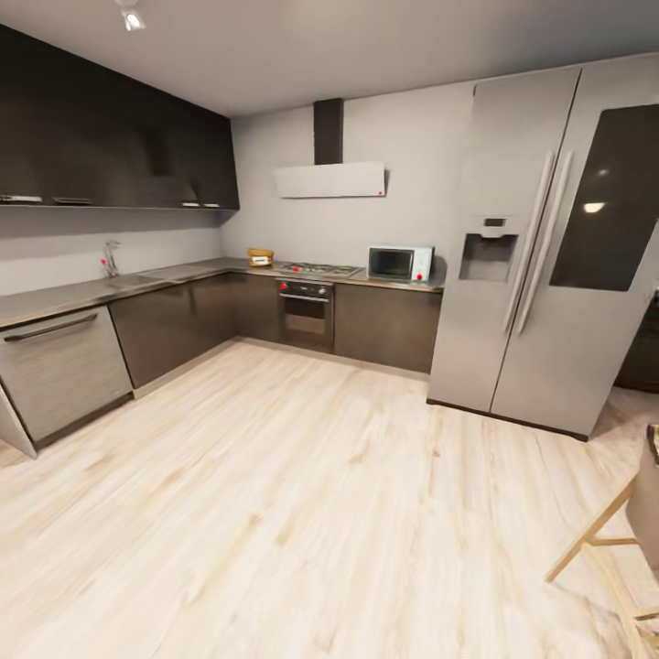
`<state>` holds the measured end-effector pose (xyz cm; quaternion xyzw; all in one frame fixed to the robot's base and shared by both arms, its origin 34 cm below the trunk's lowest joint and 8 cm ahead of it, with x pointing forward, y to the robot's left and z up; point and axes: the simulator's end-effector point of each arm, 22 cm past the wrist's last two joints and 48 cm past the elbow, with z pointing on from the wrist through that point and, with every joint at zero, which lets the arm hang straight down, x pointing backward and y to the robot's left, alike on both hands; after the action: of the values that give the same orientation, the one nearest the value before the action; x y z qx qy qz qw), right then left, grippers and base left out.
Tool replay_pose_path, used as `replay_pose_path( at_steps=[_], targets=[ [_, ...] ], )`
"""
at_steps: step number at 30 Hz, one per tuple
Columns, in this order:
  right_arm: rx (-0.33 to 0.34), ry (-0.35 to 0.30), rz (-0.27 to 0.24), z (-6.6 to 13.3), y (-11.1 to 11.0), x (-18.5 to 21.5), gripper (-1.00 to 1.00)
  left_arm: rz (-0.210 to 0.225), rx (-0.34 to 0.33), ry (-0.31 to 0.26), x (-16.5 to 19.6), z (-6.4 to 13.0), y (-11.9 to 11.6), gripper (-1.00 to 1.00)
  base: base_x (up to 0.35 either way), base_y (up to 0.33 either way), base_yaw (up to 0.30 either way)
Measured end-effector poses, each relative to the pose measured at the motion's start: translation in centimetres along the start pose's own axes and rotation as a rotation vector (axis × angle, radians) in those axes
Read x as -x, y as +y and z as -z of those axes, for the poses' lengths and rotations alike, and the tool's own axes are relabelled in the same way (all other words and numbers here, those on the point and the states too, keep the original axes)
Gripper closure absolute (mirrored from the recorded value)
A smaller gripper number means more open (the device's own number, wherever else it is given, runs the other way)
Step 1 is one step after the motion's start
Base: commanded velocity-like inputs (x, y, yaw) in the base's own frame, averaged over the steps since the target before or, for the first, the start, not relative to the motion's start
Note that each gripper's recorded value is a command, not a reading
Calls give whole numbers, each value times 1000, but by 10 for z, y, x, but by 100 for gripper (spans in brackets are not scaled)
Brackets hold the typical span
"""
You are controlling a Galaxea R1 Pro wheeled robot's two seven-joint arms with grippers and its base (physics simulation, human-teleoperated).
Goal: In the kitchen, take the popcorn bag from the countertop, put it into the microwave, and heat it until the popcorn is cooked so the cooked popcorn ends up inside the bag.
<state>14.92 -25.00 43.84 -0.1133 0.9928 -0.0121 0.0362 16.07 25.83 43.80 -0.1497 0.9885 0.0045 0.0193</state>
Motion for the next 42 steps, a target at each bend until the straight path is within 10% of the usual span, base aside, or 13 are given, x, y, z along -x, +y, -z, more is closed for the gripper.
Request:
replay_pose_path(
  at_steps=[9,15,42],
  targets=[
    [-2,3,-15,0,-1,-2,-100,2,-2,0,0,0,-2,-100,0,0,-290],
    [-18,10,-143,0,-5,-4,-100,1,-3,0,0,0,-2,-100,0,0,-288],
    [-25,5,-147,0,-6,-3,-100,-2,-2,11,-6,0,-2,-100,276,8,-16]
  ],
)
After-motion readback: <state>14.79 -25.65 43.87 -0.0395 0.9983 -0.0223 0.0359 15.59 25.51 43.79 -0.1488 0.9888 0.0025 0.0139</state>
